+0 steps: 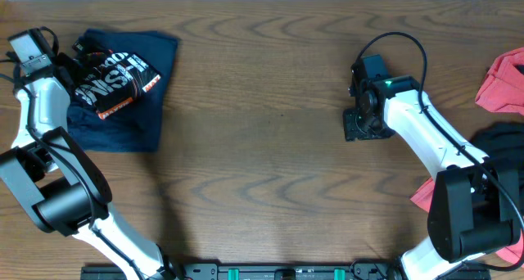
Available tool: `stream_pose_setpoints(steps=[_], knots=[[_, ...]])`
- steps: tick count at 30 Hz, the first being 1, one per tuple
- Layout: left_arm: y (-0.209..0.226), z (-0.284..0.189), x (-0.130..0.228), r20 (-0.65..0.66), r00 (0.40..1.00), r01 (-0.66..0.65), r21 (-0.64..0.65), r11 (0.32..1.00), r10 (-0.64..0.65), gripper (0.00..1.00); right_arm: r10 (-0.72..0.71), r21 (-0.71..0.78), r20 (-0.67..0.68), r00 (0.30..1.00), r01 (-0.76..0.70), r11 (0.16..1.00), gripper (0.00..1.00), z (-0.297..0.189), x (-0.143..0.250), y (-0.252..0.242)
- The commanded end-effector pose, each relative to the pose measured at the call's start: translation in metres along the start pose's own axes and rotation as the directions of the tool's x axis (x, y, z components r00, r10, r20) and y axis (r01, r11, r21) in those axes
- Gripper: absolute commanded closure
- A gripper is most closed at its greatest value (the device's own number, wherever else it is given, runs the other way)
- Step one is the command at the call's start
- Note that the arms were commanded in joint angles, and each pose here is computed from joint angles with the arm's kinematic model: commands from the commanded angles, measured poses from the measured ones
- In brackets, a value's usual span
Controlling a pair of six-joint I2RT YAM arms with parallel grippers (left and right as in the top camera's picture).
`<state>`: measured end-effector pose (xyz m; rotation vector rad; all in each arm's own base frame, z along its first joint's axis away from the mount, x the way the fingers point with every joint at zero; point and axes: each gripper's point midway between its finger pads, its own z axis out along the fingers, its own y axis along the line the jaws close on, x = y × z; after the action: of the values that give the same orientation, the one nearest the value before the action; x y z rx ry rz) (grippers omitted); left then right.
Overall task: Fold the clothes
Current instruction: 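Release the jersey on the stack and press it flat with the left gripper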
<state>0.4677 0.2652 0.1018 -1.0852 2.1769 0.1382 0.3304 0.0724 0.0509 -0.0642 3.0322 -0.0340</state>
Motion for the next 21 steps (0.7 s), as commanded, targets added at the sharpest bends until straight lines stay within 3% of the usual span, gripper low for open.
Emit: stream_pose_setpoints(steps=[1, 5, 8, 12, 14, 17, 21], knots=[[-0.013, -0.036, -0.041, 0.117, 0.993, -0.002, 0.079, 0.997, -0.007, 0.34, 0.018, 0.006, 0.030, 0.999, -0.019, 1.000, 0.46, -0.008, -0.007, -0.003], [-0.033, -0.079, -0.078, 0.243, 0.970, -0.016, 0.175, 0.984, -0.028, 0.28, 0.020, 0.006, 0.031, 0.999, -0.020, 1.000, 0.46, -0.008, -0.007, -0.004], [-0.060, -0.108, -0.079, 0.232, 0.972, -0.061, 0.321, 0.945, -0.016, 0.29, 0.022, 0.006, 0.034, 0.999, -0.022, 1.000, 0.46, -0.008, -0.008, -0.004], [-0.084, -0.122, -0.039, 0.056, 0.998, -0.064, 0.486, 0.872, 0.042, 0.48, 0.022, 0.003, 0.046, 0.999, -0.022, 1.000, 0.46, -0.008, -0.011, -0.004], [-0.070, -0.111, -0.009, -0.070, 0.996, -0.015, 0.428, 0.904, 0.049, 0.57, 0.022, 0.003, 0.045, 0.999, -0.022, 1.000, 0.46, -0.008, -0.011, -0.004], [-0.036, -0.088, 0.030, -0.213, 0.976, 0.022, 0.265, 0.964, 0.036, 0.57, 0.011, 0.004, 0.042, 0.999, -0.012, 1.000, 0.46, -0.008, -0.010, -0.004], [-0.004, -0.052, 0.066, -0.294, 0.956, 0.011, 0.119, 0.993, 0.024, 0.55, 0.003, 0.004, 0.041, 0.999, -0.003, 1.000, 0.46, -0.008, -0.010, -0.004]])
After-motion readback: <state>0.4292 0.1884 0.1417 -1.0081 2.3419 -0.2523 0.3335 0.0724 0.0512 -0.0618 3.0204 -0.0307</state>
